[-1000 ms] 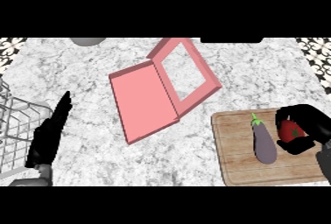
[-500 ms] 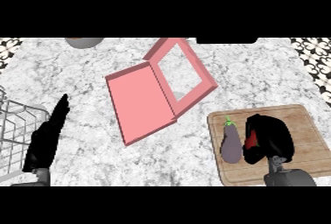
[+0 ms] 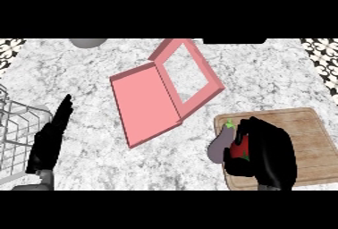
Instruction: Pick the tomato from the cutting board and place it in the cardboard box
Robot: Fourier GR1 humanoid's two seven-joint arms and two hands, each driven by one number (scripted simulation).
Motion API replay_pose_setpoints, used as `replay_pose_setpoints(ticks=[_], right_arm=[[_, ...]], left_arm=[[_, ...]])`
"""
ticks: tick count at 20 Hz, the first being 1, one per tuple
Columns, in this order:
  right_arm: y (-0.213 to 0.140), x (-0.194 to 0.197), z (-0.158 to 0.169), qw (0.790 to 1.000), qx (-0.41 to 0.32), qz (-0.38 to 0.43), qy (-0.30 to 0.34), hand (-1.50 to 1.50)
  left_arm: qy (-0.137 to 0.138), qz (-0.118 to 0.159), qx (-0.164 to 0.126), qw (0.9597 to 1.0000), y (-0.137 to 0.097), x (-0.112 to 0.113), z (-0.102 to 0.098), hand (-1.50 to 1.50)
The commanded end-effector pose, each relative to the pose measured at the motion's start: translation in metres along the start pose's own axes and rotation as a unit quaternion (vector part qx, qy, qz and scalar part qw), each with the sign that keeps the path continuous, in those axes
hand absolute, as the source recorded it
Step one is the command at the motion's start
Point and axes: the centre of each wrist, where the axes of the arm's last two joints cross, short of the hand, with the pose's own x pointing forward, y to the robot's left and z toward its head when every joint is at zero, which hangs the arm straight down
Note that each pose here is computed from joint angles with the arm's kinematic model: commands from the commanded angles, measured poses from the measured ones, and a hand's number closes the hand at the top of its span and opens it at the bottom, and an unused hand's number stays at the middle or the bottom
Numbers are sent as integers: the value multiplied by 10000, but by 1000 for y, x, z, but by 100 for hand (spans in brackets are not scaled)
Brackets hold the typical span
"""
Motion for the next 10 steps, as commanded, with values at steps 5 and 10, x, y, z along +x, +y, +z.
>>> replay_pose_setpoints(ticks=[5,10], right_arm=[[-56,47,33,9728,-736,-1699,-1392,150],[-74,89,14,9674,-679,-1819,-1625,150]], left_arm=[[-102,-93,-91,9999,1,8,-3,0],[1,32,-160,9999,-5,6,0,0]])
